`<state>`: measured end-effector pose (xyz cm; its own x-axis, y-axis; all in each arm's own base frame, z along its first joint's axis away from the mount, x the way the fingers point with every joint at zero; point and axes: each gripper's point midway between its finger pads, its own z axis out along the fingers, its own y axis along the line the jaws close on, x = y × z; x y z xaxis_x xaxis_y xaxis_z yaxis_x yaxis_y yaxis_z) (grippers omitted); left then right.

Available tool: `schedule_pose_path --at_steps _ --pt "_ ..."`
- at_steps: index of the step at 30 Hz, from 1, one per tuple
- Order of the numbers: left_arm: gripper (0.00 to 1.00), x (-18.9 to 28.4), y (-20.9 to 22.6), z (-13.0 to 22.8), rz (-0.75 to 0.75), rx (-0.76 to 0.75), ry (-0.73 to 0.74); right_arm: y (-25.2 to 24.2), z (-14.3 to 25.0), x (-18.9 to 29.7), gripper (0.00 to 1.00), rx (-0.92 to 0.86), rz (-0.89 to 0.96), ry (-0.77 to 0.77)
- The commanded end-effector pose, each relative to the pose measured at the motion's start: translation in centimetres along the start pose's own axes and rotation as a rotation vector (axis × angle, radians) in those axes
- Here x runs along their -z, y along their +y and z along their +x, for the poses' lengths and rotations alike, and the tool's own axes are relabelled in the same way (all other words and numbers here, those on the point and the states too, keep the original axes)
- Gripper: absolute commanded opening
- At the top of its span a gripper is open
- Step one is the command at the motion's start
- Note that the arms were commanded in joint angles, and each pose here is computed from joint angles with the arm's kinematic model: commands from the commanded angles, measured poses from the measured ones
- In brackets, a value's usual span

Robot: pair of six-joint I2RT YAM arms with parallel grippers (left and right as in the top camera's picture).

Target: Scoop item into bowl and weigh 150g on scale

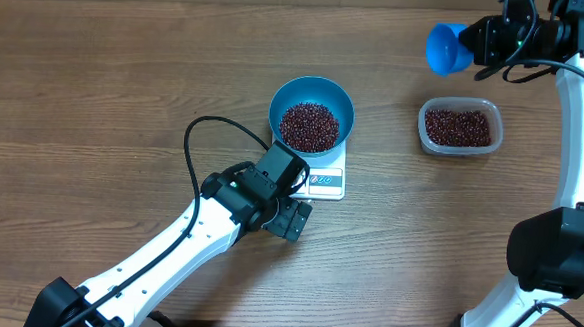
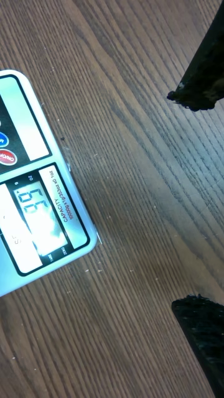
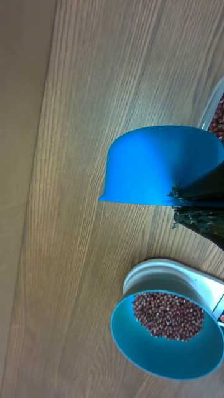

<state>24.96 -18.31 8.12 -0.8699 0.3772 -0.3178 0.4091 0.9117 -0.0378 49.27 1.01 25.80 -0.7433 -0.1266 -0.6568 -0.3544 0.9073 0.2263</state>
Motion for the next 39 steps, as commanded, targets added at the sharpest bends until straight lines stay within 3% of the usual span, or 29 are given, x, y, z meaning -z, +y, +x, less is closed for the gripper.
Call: schedule_pose_path --at_steps 1,13,26,29,39 --pt "1.0 -0.1 0.1 -0.1 -0.005 -0.012 -0.003 -0.5 -0.6 0.5 0.04 0.015 0.042 -0.008" --pt "0.99 -0.1 0.1 -0.1 -0.005 -0.013 -0.002 -1.7 3.6 0.9 0.04 -0.05 0.136 0.168" --pt "1.0 -0.1 0.1 -0.1 -0.01 -0.014 -0.006 -1.6 3.8 0.9 0.04 -0.058 0.133 0.177" --pt "1.0 0.1 0.9 -2.1 -0.063 -0.011 -0.092 -1.5 3.9 0.9 0.04 -0.059 0.132 0.179" --pt "0.99 0.8 1.0 -4.6 -0.061 0.007 -0.18 -1.7 3.5 0.9 0.04 -0.052 0.136 0.166"
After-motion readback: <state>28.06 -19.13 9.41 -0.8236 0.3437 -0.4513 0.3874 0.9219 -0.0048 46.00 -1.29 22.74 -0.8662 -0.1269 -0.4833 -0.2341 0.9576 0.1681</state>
